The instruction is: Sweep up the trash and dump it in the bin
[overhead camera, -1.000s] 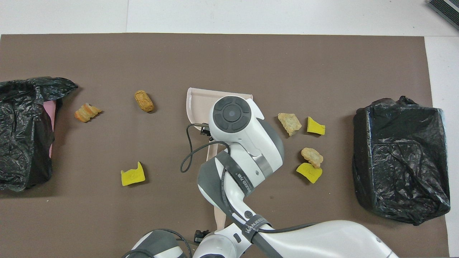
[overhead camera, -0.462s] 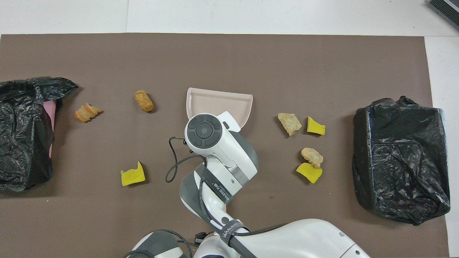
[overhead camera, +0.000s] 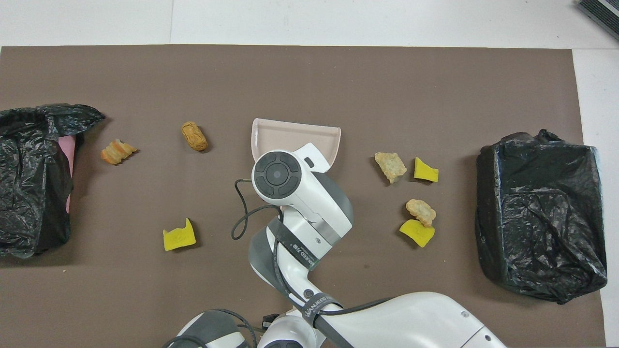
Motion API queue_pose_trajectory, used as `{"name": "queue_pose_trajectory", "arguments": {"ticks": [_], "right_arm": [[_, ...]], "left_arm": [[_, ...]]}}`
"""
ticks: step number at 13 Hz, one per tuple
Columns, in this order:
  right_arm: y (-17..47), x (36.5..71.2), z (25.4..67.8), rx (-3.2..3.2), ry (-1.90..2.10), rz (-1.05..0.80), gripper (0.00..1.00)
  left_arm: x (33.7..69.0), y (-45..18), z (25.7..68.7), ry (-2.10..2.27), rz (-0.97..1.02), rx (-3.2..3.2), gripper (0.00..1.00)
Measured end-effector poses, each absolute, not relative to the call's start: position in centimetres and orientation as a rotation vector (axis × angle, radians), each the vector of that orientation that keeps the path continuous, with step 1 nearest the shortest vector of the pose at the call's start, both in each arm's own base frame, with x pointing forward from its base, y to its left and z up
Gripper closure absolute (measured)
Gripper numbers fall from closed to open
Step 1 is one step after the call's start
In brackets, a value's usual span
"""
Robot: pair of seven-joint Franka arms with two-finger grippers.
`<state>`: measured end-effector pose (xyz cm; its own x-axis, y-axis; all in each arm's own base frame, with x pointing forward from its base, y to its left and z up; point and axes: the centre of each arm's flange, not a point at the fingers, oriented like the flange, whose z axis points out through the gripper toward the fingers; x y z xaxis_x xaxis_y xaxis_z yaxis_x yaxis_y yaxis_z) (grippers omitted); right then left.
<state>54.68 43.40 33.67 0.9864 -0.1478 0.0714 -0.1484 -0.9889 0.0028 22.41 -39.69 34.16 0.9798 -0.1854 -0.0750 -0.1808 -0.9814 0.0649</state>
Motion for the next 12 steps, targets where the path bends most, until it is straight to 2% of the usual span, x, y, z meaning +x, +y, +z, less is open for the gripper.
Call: {"name": "queue_pose_trajectory", "arguments": {"ticks": [1,4,6,12], "right_arm": [[43.0,55.1,33.9,3.124,-0.247,0.117,0.67],[41.7,56.1,34.6,3.125,-0.279,0.133,0.67],[41.0,56.7,35.2,3.130,-0.168,0.147,0.67],[36.9,58.9,34.4,2.991,0.783,0.089,0.67]], "left_arm": [[22.4,-39.6,34.1,-0.282,-0.130,3.070,0.73],[22.9,-39.3,34.1,-0.249,-0.135,3.073,0.74],[24.5,-38.2,34.1,-0.183,-0.161,3.091,0.74],[33.7,-32.0,37.6,0.114,-0.239,3.146,0.74]]}}
